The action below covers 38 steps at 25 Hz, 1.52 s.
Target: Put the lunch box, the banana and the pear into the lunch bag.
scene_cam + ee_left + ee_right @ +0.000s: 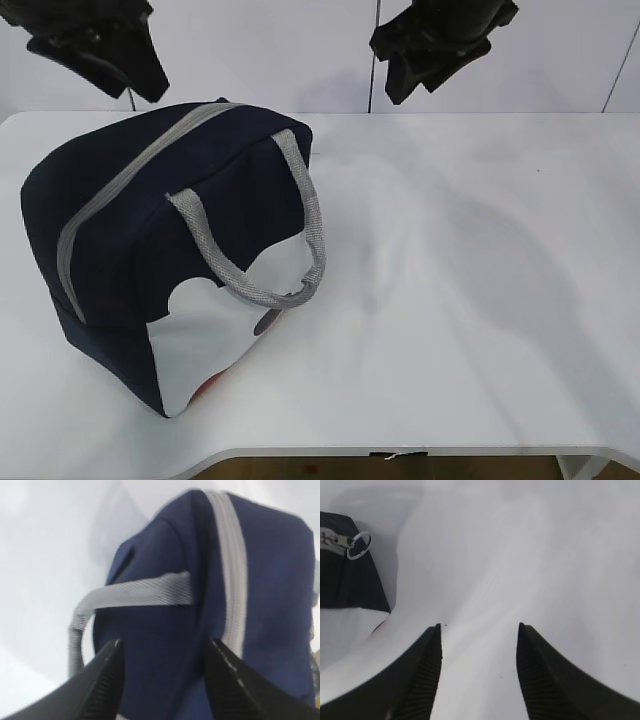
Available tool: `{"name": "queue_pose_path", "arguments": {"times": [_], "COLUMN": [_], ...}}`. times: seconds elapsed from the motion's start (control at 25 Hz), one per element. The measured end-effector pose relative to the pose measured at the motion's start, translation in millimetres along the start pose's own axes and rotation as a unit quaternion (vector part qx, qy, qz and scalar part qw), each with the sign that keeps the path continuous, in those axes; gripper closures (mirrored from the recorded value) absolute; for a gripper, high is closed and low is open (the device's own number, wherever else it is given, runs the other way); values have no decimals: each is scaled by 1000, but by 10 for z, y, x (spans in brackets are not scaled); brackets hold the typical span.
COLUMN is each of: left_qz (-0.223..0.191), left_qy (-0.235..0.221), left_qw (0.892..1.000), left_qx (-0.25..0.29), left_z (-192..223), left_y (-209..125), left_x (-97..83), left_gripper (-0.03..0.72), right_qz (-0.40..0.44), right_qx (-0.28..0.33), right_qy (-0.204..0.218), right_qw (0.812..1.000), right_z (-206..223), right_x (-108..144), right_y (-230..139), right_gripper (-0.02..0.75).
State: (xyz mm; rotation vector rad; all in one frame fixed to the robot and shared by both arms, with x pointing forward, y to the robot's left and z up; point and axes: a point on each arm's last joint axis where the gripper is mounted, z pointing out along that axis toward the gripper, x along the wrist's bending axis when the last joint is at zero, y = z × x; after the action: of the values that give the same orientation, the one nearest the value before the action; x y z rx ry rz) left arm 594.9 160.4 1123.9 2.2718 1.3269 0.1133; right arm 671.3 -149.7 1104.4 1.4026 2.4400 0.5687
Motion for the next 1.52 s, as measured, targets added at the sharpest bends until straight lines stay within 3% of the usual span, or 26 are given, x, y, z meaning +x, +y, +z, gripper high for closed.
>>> {"name": "queue_pose_path", "arguments": {"times": [0.24, 0.6, 1.0, 1.52], "left_qz": [-12, -37, -31, -18], "left_qy": [17, 73, 117, 144], "left_qw": [999, 995, 990, 982], "left_qx": [-30, -47, -66, -119], "left_z": [-268, -567, -1063, -1663], "left_y": [127, 33, -445, -1224], "left_x": [-32, -22, -146, -377], "left_gripper": [268, 266, 266, 276], "right_qz": [34, 45, 40, 45], "right_qx": [-19, -28, -11, 25], "right_qy": [-4, -7, -21, -9], "right_qw": [999, 999, 999, 999], "right_z": [-220, -647, -1106, -1311], "right_x": [10, 74, 180, 356], "right_y": [2, -205, -763, -1537], "right_gripper": [342, 342, 346, 349]}}
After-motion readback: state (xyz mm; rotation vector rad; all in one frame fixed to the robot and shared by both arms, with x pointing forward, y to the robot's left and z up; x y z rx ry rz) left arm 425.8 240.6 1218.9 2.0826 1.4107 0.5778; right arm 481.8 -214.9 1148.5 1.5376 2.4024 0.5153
